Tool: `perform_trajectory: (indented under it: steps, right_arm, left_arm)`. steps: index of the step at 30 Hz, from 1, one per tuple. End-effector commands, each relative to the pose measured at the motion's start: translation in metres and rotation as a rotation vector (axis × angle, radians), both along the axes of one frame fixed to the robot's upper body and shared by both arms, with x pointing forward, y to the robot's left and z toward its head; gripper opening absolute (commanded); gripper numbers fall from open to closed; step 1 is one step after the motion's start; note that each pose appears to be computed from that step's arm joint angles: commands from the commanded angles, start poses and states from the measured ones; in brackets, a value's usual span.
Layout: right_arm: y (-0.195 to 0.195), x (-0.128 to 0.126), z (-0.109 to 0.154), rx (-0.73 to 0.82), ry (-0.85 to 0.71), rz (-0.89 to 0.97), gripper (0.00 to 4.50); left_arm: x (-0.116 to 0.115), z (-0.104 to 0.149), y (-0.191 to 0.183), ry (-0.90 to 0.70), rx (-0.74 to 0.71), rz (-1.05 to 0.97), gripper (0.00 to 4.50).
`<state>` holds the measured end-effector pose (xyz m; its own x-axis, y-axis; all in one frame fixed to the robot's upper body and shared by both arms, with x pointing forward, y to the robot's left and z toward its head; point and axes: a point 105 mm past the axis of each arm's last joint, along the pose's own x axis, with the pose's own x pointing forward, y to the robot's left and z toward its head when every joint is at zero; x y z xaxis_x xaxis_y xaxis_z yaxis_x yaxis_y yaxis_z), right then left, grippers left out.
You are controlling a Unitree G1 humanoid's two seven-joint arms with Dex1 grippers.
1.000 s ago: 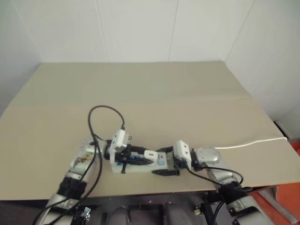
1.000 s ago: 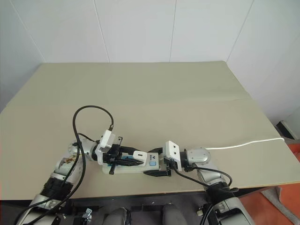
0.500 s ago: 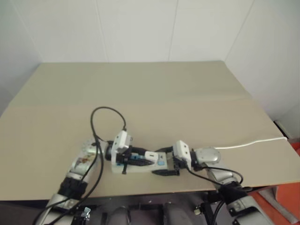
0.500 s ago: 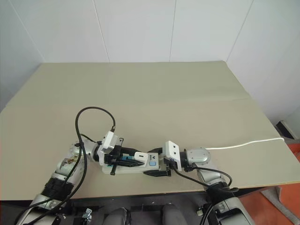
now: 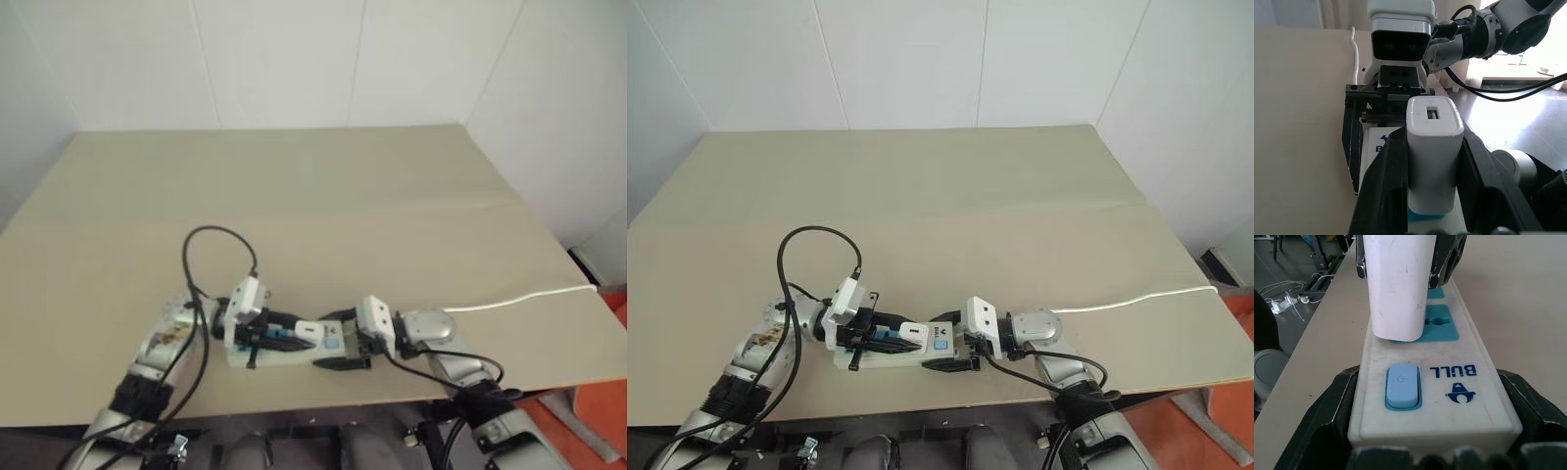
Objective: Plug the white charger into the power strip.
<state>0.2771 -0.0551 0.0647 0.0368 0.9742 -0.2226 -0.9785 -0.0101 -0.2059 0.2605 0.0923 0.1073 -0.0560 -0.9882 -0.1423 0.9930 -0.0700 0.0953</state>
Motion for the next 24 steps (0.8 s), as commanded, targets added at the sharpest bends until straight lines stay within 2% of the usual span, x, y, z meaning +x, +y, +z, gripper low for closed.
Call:
perform_trajectory:
  steps: [1, 24]
  right_arm:
    - [-0.012, 0.0, -0.02, -0.061, 0.079, -0.046, 3.45]
    - [-0.014, 0.003, -0.018, -0.065, 0.081, -0.052, 3.45]
  left_arm:
    - [-0.001, -0.017, 0.027, 0.038, 0.104, 0.085, 0.98]
    - [-0.007, -0.039, 0.042, 0.02, 0.133, 0.177, 0.98]
